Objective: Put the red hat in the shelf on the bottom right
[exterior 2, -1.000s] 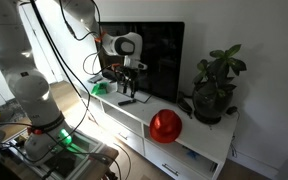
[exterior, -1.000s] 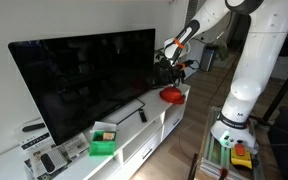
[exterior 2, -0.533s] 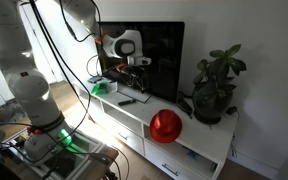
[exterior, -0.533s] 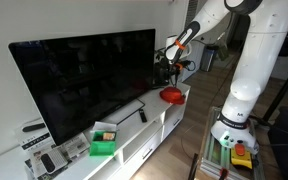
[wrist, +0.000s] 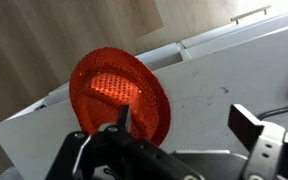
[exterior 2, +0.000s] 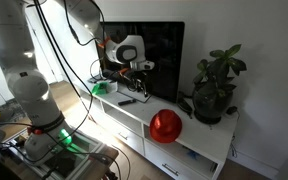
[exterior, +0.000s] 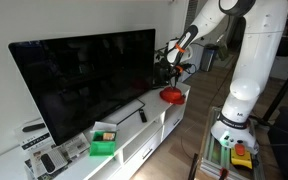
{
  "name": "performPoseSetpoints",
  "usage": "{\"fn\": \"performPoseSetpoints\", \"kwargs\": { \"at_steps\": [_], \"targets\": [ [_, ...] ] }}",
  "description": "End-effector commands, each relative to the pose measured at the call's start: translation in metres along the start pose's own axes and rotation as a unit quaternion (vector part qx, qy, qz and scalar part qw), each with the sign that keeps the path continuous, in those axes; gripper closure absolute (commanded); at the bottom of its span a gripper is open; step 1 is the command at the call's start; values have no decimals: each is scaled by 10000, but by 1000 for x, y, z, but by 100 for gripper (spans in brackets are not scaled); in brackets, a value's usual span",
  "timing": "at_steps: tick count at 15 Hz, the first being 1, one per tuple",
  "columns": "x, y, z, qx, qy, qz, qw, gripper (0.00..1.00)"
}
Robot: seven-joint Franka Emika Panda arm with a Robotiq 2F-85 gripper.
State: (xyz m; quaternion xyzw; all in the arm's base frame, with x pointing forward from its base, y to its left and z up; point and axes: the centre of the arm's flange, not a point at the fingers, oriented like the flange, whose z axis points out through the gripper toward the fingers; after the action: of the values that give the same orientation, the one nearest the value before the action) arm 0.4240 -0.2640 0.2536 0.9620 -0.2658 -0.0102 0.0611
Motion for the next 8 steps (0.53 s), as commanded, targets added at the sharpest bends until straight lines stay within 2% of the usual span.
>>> {"fn": "performPoseSetpoints", "kwargs": {
  "at_steps": [1, 4, 5, 8],
  "targets": [
    [10, 5, 25, 64, 40, 511, 9987, 0],
    [14, 8, 42, 4, 68, 732, 9973, 0],
    [4, 5, 28, -1, 31, 517, 9987, 0],
    [7, 7, 40, -32, 13, 587, 9983, 0]
  ]
}}
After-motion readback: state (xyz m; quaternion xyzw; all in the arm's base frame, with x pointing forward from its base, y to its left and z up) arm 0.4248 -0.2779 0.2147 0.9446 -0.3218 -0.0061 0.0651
